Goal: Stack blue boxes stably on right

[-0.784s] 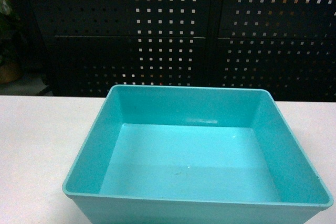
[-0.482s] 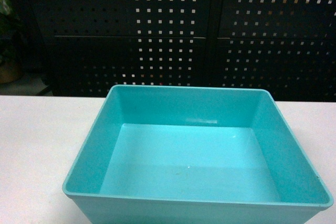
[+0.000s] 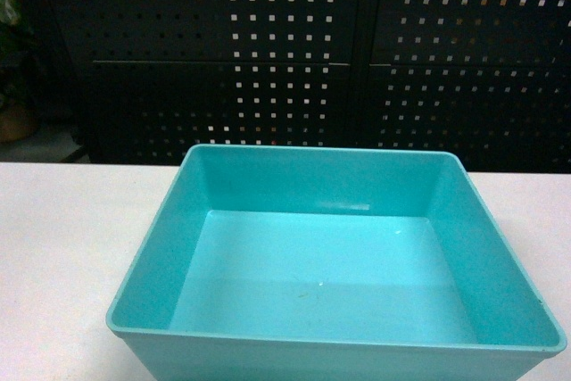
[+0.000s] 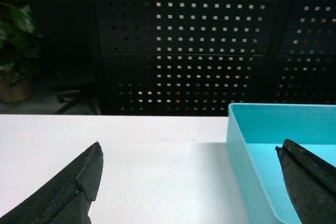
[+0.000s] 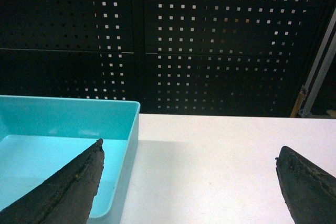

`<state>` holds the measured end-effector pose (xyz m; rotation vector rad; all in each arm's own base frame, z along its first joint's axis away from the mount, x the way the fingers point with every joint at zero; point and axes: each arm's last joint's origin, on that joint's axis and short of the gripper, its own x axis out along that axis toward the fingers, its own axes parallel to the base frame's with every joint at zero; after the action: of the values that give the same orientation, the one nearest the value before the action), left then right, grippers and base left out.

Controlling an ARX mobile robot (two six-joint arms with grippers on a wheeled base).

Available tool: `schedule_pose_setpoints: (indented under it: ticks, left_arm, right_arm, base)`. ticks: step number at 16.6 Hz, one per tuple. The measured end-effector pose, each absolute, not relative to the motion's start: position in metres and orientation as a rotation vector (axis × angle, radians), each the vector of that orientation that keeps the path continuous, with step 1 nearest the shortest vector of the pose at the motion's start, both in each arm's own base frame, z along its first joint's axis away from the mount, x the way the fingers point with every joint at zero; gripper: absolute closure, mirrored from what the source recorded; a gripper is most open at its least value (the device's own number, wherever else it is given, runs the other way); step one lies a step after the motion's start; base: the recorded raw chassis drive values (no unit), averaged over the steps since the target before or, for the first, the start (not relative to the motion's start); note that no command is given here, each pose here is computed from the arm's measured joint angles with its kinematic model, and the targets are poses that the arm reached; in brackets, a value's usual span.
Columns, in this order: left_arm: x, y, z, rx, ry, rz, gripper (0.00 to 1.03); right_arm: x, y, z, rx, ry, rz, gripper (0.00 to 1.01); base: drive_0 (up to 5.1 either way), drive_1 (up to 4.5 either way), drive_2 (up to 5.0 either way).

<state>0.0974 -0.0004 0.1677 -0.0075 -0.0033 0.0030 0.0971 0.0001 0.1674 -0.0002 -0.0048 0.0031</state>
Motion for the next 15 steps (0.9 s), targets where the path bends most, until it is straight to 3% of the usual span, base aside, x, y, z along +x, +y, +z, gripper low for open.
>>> schedule_pose_setpoints:
  ticks: [1, 2, 3, 5, 7, 10, 13, 15]
  left_arm:
    - [0.098, -0.006, 0.171, 0.006, -0.039, 0.028, 0.05]
    - [0.098, -0.020, 0.174, 0.005, -0.060, -0.025, 0.05]
    - [0.100, -0.035, 0.174, 0.020, -0.050, -0.056, 0.05]
    - [0.115, -0.051, 0.177, 0.044, -0.075, -0.052, 0.05]
    - [0.136, -0.056, 0.179, 0.083, -0.065, -0.027, 0.05]
    - [0.143, -0.051, 0.196, 0.117, -0.053, -0.006, 0.05]
    - [0.153, -0.033, 0.205, 0.144, 0.020, -0.030, 0.05]
    - [0.170, -0.023, 0.220, 0.147, 0.062, -0.064, 0.05]
  right_arm:
    - [0.097, 0.000, 0.167, -0.001, -0.006, 0.005, 0.03]
    - [0.097, -0.005, 0.168, -0.002, -0.011, 0.021, 0.03]
    - [0.097, -0.015, 0.171, -0.017, -0.052, -0.005, 0.03]
    - [0.107, -0.030, 0.177, -0.048, -0.084, -0.002, 0.03]
    - [0.124, -0.032, 0.178, -0.049, -0.089, 0.038, 0.03]
    - [0.143, -0.026, 0.174, -0.006, 0.033, 0.118, 0.03]
    - [0.155, -0.010, 0.191, -0.029, 0.039, 0.190, 0.03]
    - [0.167, -0.005, 0.202, -0.041, 0.049, 0.186, 0.03]
  base:
    - [0.0, 0.00, 0.0]
    - [0.0, 0.00, 0.0]
    - [0.0, 0.00, 0.0]
    - [0.0, 0.00, 0.0]
    - [0.0, 0.00, 0.0]
    - [0.0, 0.00, 0.0]
    - [0.0, 0.00, 0.0]
    - [0.0, 0.00, 0.0]
